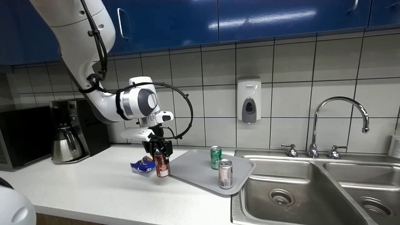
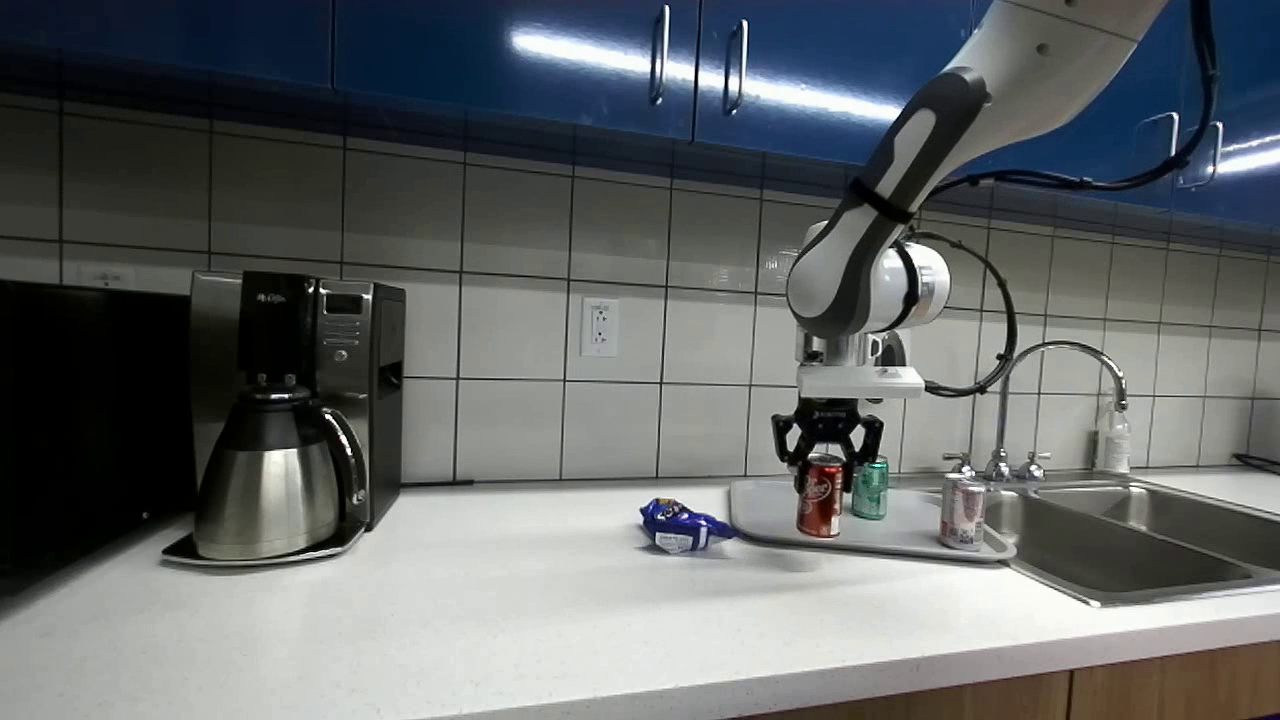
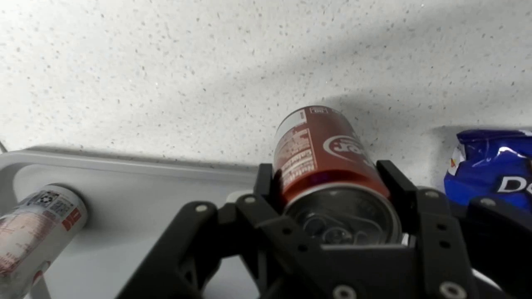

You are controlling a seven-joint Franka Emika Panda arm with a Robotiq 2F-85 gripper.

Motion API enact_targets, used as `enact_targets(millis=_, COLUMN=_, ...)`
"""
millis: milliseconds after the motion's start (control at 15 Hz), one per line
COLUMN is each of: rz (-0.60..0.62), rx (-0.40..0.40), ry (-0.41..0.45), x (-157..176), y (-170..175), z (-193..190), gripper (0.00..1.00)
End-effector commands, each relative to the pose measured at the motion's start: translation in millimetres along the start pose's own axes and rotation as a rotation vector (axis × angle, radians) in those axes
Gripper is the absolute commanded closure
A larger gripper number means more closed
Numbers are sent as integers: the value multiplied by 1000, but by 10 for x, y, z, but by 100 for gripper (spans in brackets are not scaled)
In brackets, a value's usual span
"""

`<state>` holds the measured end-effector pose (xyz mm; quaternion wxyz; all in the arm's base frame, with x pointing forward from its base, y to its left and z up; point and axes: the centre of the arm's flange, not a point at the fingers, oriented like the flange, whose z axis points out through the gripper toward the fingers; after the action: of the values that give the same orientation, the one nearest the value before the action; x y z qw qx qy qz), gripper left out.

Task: Move the soda cans to the counter

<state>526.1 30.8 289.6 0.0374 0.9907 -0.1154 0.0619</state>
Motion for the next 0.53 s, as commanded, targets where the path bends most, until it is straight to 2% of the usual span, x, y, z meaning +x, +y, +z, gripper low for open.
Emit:
enact_targets(millis=0, rz=-58, rx=9, ry=17, x=-272, y=-6, z=-152, gripper=61)
enact_targets(millis=467, rz=-115, rx=-8, ry=-5, x=-398, y=-146, z=28, gripper=61)
